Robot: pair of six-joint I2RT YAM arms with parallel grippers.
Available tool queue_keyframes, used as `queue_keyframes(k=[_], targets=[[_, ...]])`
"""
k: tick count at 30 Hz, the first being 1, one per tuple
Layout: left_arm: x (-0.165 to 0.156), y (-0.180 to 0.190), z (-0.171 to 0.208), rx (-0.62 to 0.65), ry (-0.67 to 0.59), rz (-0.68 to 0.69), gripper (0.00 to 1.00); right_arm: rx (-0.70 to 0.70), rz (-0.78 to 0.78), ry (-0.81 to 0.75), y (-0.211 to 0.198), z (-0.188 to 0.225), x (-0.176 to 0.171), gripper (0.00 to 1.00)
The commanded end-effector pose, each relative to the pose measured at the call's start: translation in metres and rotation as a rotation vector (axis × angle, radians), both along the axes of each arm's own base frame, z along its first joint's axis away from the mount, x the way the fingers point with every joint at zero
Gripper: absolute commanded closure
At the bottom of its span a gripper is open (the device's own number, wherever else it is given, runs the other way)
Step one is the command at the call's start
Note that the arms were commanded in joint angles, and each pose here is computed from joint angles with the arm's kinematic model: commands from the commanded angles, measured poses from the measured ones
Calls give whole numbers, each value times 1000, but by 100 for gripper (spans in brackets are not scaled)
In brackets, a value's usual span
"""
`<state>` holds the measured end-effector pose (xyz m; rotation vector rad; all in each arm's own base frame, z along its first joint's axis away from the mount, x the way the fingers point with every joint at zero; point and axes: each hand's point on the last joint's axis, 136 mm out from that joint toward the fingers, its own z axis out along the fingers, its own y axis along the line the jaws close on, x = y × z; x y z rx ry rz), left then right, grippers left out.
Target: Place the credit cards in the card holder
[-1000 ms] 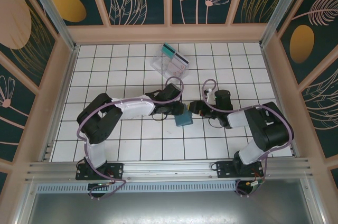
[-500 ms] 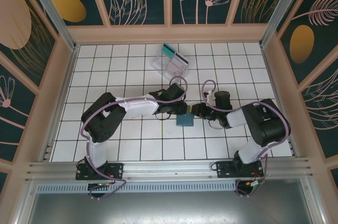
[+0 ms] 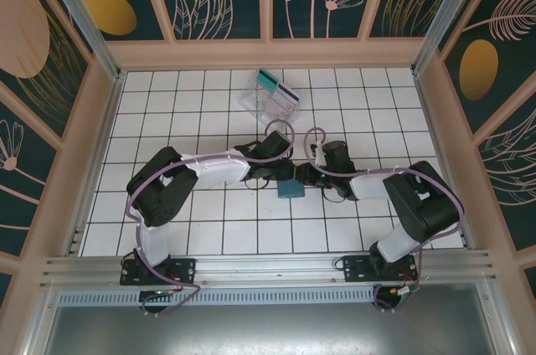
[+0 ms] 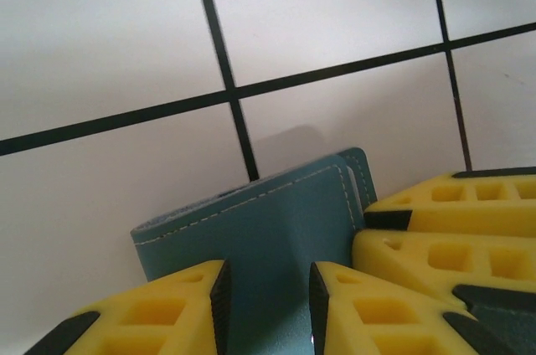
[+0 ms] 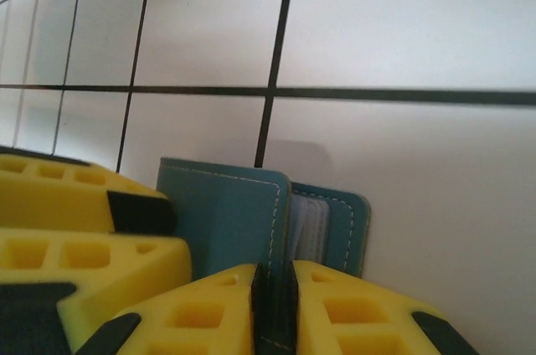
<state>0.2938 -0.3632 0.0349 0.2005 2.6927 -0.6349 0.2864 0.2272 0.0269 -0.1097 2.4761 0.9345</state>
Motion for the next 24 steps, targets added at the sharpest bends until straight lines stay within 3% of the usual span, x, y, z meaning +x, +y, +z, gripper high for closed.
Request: queue_keyframes(k=[1,6,12,15,17,19,24], targets=[[-20,-7,5,-50,41,-27,66,-191,-10,116,-18,-48,-24,82],[-3,28,28,-73,-14,78,54,-196,-4,128,-20,-54,-27,82],[-5,50,24,-228,57,128,52,-99,-2,146,-17,-54,-30,82],[-15,38,16,-315,116,98,63,-89,6,149,-15,-54,-31,83],[-20,29,7,-371,161,89,79,-78,8,153,-15,-55,-31,83],[-21,26,0,-395,184,96,88,-70,9,156,-14,-55,-31,83],[-20,28,-11,-375,195,110,90,-63,12,157,-14,-54,-32,83]])
